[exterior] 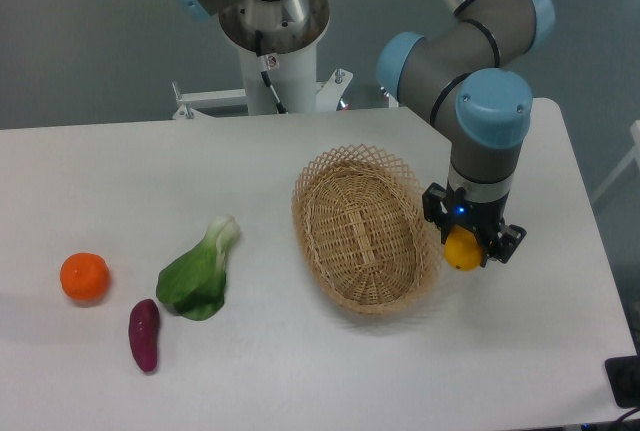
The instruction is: Place the mango in the basket
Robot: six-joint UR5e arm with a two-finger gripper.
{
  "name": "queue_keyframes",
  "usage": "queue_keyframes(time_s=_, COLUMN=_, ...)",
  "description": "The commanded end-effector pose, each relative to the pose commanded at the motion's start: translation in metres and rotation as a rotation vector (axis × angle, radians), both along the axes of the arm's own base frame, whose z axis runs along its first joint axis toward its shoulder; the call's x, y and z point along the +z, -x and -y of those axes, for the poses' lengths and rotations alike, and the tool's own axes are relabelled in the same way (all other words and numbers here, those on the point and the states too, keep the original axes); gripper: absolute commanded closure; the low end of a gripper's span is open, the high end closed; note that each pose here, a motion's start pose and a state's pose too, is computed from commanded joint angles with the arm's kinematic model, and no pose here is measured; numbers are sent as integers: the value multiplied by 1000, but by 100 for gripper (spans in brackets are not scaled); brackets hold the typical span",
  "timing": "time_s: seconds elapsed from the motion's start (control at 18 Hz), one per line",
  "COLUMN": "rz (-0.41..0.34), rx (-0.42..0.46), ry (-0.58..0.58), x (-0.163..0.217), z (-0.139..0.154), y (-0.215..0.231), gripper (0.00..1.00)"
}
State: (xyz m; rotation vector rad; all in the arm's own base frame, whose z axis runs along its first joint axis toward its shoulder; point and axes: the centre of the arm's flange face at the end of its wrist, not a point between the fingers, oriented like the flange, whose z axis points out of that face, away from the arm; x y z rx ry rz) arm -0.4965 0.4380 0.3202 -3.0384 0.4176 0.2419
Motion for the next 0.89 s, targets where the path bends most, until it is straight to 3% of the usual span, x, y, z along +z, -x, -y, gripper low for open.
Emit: queue_keyframes(time_s=0.89, rz=13, rx=9, ry=27, x=-9, z=4, y=-3, gripper=35)
